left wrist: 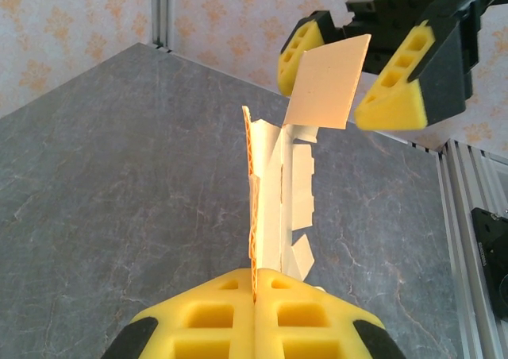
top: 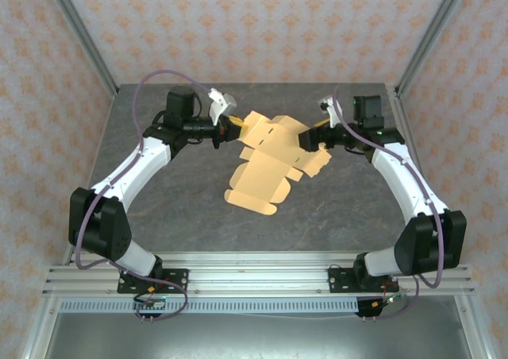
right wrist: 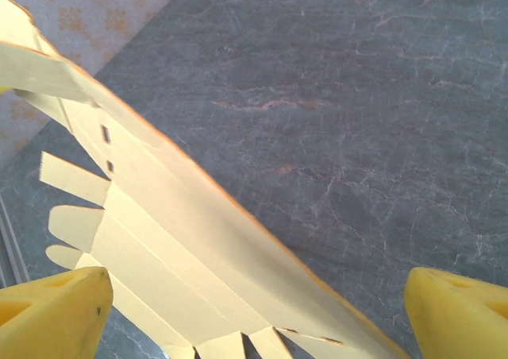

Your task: Fold the paper box

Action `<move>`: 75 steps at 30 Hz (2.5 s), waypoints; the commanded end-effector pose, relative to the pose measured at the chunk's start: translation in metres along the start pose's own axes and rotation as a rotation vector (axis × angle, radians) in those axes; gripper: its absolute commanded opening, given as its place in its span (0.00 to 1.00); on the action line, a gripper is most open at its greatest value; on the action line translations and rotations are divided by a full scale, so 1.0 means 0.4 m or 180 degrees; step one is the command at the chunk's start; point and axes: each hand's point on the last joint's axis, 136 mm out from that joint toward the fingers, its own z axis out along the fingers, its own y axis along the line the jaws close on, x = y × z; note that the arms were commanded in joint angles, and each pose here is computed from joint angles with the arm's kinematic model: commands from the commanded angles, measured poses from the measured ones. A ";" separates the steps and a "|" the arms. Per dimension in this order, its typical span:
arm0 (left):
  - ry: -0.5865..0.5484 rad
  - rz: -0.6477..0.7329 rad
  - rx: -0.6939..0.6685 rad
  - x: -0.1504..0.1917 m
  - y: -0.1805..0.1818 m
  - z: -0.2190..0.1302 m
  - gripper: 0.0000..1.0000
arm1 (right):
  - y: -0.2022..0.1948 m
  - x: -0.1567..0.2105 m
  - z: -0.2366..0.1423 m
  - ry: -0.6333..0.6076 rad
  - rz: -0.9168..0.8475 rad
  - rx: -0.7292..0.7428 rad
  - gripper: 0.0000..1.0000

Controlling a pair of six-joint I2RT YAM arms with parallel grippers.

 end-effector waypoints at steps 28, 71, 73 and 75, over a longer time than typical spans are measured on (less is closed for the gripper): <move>-0.0013 0.0187 0.0216 -0.044 -0.019 0.006 0.00 | 0.033 0.004 0.065 0.0219 -0.0239 -0.0362 0.85; -0.0630 -0.1641 -0.3193 0.213 0.267 -0.286 0.84 | -0.004 0.046 0.357 0.1552 -0.1764 0.1289 0.00; -0.0584 -0.1592 -0.3191 0.198 0.266 -0.297 0.90 | 0.017 0.047 0.379 0.1561 -0.1984 0.1299 0.00; -0.0483 -0.1483 -0.3127 0.186 0.262 -0.292 0.95 | 0.038 0.050 0.403 0.1557 -0.2174 0.1320 0.00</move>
